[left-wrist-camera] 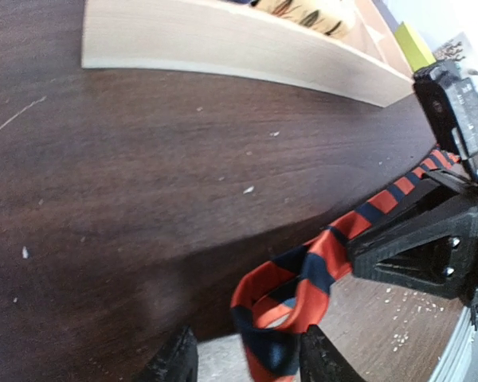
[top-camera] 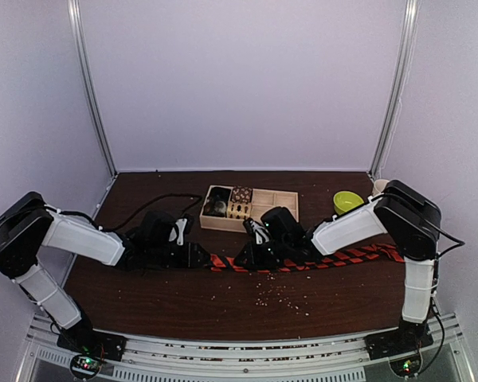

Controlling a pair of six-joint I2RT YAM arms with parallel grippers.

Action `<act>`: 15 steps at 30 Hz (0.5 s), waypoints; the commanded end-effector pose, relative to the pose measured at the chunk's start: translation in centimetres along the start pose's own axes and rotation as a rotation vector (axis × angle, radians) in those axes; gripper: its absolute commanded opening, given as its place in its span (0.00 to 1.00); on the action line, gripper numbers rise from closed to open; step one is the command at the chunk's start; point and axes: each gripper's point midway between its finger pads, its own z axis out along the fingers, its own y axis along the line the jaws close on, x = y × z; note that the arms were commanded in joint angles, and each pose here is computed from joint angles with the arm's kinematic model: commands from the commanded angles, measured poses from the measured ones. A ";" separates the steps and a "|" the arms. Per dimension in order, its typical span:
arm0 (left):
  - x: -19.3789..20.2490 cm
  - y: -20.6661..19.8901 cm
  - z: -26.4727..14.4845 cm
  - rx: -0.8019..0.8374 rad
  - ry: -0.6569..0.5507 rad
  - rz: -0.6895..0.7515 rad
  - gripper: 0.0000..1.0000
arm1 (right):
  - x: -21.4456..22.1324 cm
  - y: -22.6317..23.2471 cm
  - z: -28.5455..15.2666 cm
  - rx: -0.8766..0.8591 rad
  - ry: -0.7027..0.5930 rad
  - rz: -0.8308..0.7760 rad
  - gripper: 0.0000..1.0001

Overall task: Roll the ties
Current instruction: Roll the tie at the center of the board.

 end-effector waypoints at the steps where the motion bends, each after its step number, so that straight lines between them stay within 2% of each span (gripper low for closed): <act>1: -0.8 0.6 -0.9 -0.004 -0.093 -0.022 0.48 | -1.0 0.4 -0.6 0.019 -0.035 -0.033 0.12; 3: -0.7 0.3 -1.0 0.027 -0.091 -0.019 0.49 | -0.9 0.4 -0.3 0.020 -0.027 -0.032 0.12; 5: -0.5 0.5 -1.0 0.030 -0.096 -0.021 0.44 | -1.1 0.5 -0.1 0.018 -0.027 -0.032 0.12; 9: -0.2 3.3 -1.8 -0.077 -0.120 -0.066 0.34 | -1.3 1.0 -0.1 0.007 -0.033 -0.033 0.12; 15: 0.2 3.3 0.3 -0.077 -0.011 0.012 0.30 | -1.4 1.2 0.6 0.007 -0.020 -0.038 0.12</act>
